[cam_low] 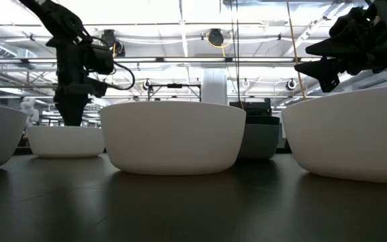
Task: Nest bowls inside each other
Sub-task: Stack the top left white bowl on the black bowl
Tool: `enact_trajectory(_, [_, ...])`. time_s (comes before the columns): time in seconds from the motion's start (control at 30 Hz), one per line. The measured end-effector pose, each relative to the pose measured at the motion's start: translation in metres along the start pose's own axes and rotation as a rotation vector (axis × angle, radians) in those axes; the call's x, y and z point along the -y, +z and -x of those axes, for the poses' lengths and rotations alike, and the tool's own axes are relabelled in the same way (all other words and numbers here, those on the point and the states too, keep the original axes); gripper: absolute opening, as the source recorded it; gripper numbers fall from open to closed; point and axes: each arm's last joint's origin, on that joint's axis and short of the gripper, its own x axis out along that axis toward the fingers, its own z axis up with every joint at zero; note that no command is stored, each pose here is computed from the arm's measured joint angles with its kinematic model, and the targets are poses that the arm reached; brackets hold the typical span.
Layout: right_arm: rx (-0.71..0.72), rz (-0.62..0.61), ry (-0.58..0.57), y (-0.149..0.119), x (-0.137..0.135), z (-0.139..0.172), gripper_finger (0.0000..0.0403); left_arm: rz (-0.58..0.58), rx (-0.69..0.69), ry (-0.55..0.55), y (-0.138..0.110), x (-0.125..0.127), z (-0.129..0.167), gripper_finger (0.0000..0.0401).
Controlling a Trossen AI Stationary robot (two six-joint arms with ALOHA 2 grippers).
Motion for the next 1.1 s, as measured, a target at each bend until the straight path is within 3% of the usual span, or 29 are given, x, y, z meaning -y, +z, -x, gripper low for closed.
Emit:
enact_trajectory(0.9, [-0.007, -0.008, -0.002, -0.001, 0.000, 0.000, 0.0228, 0.029, -0.030, -0.022, 0.001, -0.003, -0.020, 0.0278])
enact_trajectory(1.1, [-0.007, -0.008, -0.002, -0.001, 0.000, 0.000, 0.0228, 0.027, -0.027, -0.017, 0.001, -0.004, -0.020, 0.0229])
